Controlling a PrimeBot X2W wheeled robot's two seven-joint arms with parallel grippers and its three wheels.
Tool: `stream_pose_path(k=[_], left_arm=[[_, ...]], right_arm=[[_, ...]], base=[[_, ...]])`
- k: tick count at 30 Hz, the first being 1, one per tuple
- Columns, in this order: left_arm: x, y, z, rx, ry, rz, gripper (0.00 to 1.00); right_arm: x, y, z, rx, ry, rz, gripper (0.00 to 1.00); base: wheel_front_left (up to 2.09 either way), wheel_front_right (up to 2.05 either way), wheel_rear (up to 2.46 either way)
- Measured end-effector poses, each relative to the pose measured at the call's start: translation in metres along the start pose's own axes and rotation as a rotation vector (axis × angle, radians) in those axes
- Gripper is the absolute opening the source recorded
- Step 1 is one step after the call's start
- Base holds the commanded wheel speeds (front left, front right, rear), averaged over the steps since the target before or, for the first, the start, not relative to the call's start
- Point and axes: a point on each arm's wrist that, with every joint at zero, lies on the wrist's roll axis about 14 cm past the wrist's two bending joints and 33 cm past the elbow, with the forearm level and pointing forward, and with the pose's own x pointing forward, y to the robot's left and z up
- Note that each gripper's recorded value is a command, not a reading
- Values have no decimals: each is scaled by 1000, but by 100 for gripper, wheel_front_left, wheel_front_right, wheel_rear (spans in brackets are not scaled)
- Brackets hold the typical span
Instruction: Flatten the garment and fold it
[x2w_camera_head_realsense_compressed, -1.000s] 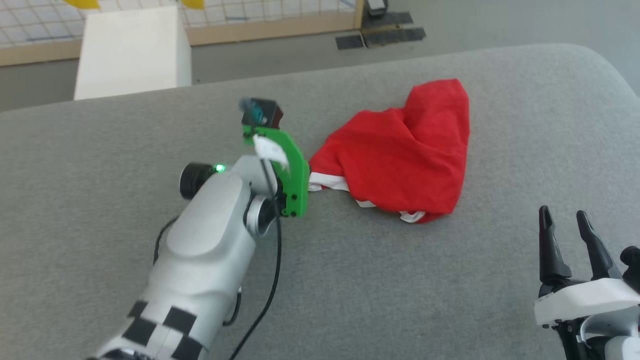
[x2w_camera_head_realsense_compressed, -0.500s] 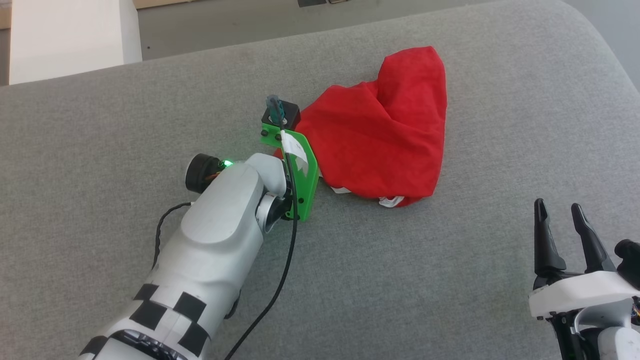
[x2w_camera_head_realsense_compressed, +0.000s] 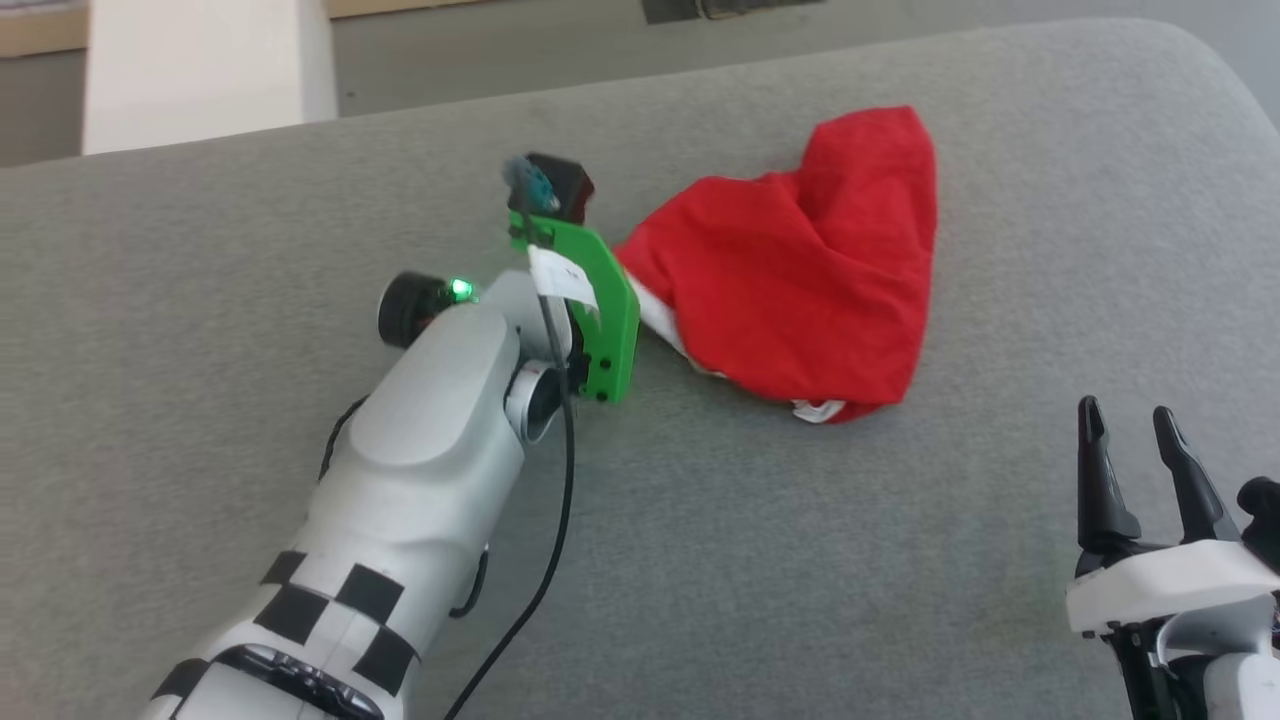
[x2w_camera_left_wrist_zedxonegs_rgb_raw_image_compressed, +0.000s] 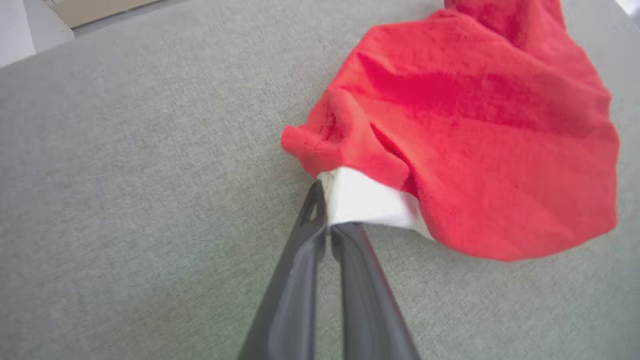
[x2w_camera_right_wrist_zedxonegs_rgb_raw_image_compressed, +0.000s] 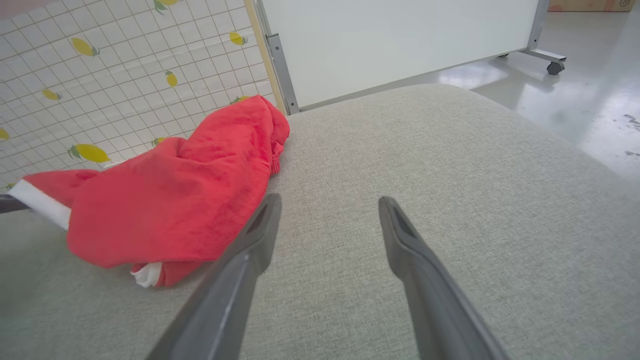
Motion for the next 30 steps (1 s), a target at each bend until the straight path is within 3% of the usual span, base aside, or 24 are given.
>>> stream_pose_path(k=[4, 8, 11, 15, 20, 23, 24, 25, 28, 30], left_arm=[[-22, 16, 35, -48, -173, 34, 0], [-55, 54, 44, -154, -296, 135, 0], [-86, 101, 15, -274, -323, 272, 0], [-127, 149, -56, -450, -290, 452, 0], [-162, 159, -142, -633, -212, 569, 0], [-170, 152, -161, -690, -210, 571, 0], [-172, 150, -160, -700, -221, 566, 42], [-173, 149, -157, -700, -239, 562, 100], [-183, 150, -143, -676, -338, 565, 100], [-200, 157, -124, -603, -462, 592, 100]], right_arm=[[1, 10, -3, -14, 22, 31, 100], [2, 26, -3, -20, 44, 81, 100], [4, 40, 3, -17, 36, 124, 100], [2, 58, 6, -15, 39, 178, 100], [1, 74, 6, -16, 46, 227, 100], [2, 82, 7, -16, 48, 248, 100], [2, 83, 7, -17, 50, 252, 100], [3, 85, 6, -17, 52, 257, 100], [3, 88, 5, -18, 60, 266, 100], [2, 91, 5, -20, 66, 273, 100]], base=[[0, 0, 0], [0, 0, 0], [0, 0, 0], [0, 0, 0], [0, 0, 0], [0, 0, 0], [0, 0, 0], [0, 0, 0], [0, 0, 0], [0, 0, 0]])
